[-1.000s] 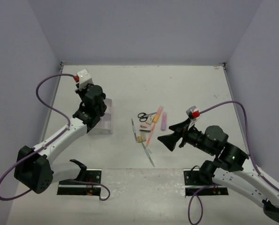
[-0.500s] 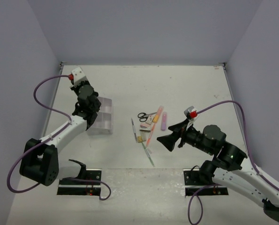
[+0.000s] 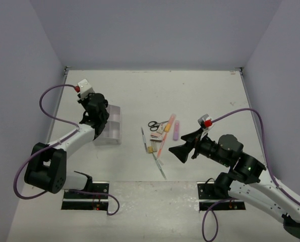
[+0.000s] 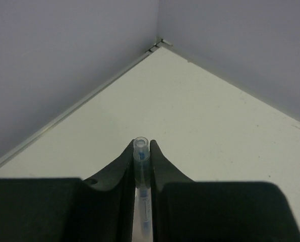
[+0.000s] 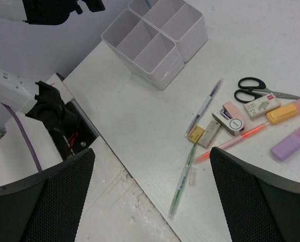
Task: Sort the stationery into containers
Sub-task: Place the pen in the storage box, then pick up the pen from the corner of the board, then close the pen cap on the pen.
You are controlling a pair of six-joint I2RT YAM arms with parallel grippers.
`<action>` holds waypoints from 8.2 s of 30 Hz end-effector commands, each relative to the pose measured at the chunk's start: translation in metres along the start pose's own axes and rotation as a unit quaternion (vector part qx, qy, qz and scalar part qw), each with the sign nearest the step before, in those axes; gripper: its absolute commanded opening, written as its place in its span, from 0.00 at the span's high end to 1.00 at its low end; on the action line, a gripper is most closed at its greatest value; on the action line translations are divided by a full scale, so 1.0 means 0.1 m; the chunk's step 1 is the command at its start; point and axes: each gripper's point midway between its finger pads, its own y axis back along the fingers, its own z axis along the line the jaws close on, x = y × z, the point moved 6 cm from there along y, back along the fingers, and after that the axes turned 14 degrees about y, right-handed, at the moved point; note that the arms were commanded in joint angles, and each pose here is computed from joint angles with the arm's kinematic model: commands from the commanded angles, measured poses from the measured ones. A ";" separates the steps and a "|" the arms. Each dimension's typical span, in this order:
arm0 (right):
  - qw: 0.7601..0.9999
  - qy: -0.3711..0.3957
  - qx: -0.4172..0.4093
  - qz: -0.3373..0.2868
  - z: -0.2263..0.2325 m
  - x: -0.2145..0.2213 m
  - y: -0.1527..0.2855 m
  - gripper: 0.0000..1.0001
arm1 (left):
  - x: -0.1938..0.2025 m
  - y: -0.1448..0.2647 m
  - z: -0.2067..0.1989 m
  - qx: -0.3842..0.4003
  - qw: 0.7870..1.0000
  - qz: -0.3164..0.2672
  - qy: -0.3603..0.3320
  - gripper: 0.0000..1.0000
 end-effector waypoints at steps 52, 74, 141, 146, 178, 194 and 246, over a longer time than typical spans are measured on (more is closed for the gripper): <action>0.888 -0.040 0.196 0.414 0.35 1.11 -1.07 0.52 | -0.62 1.64 0.49 0.361 0.894 0.264 0.041 0.00; 0.868 -0.022 0.172 0.465 0.37 1.62 -1.29 0.60 | -0.56 1.65 0.45 0.372 0.884 0.281 0.029 0.00; 0.832 -0.007 0.196 0.520 0.36 1.89 -1.35 0.87 | -0.58 1.67 0.45 0.383 0.880 0.278 0.030 0.00; 0.842 -0.007 0.178 0.509 0.46 1.76 -1.33 0.99 | -0.58 1.67 0.45 0.384 0.880 0.278 0.030 0.00; 0.912 -0.075 0.271 0.298 0.10 0.68 0.07 1.00 | -0.07 1.55 0.43 0.230 0.897 0.371 0.073 0.00; 0.911 -0.097 0.289 0.277 -0.03 0.65 0.36 1.00 | 0.64 2.88 -0.38 0.145 0.910 0.388 -0.014 0.00; 0.914 -0.110 0.304 0.246 -0.13 0.62 0.50 1.00 | 2.00 3.63 -0.45 -0.029 0.872 0.486 -0.055 0.41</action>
